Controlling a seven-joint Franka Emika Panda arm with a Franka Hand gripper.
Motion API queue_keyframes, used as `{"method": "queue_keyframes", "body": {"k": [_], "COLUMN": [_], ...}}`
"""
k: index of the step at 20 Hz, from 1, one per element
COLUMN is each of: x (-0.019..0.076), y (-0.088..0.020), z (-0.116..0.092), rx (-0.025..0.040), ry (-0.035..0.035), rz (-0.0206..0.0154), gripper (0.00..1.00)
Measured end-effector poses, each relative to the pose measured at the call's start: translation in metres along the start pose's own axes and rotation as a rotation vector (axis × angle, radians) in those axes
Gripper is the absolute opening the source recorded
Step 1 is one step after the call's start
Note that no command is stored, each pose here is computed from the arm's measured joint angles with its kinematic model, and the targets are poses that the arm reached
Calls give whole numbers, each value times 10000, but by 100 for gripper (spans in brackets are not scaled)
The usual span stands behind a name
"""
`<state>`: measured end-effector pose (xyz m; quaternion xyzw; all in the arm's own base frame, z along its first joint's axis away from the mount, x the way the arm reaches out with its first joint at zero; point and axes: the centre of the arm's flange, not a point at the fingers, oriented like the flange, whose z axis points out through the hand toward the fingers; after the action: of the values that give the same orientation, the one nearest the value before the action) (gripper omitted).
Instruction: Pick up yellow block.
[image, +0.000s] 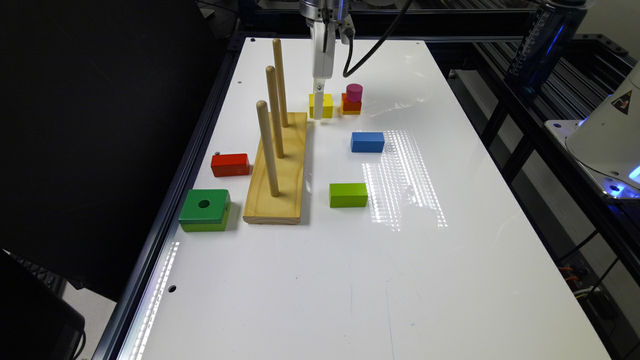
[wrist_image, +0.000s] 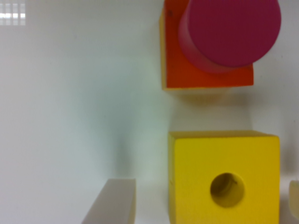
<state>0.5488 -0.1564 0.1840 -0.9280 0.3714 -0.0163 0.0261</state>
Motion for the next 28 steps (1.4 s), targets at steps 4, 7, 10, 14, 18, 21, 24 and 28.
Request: {"method": "queue_keyframes", "body": {"k": [4,7,10,14,18,21,24,28], "x": [6,4,3,3,6,5,4,3], "y": [10,5,4,4,7,6,6,5], "z": [111,113,114,114,111,112,113,114], "rx": [-9,-33,-41,-42,-39,-39,-40,-40], "ry": [-40,-28,-25,-24,-15,-17,-20,-23], "rz": [-18,-16,-14,-15,-9,-11,-12,-13], "gripper": [100,100,100,100,100,100,100,100]}}
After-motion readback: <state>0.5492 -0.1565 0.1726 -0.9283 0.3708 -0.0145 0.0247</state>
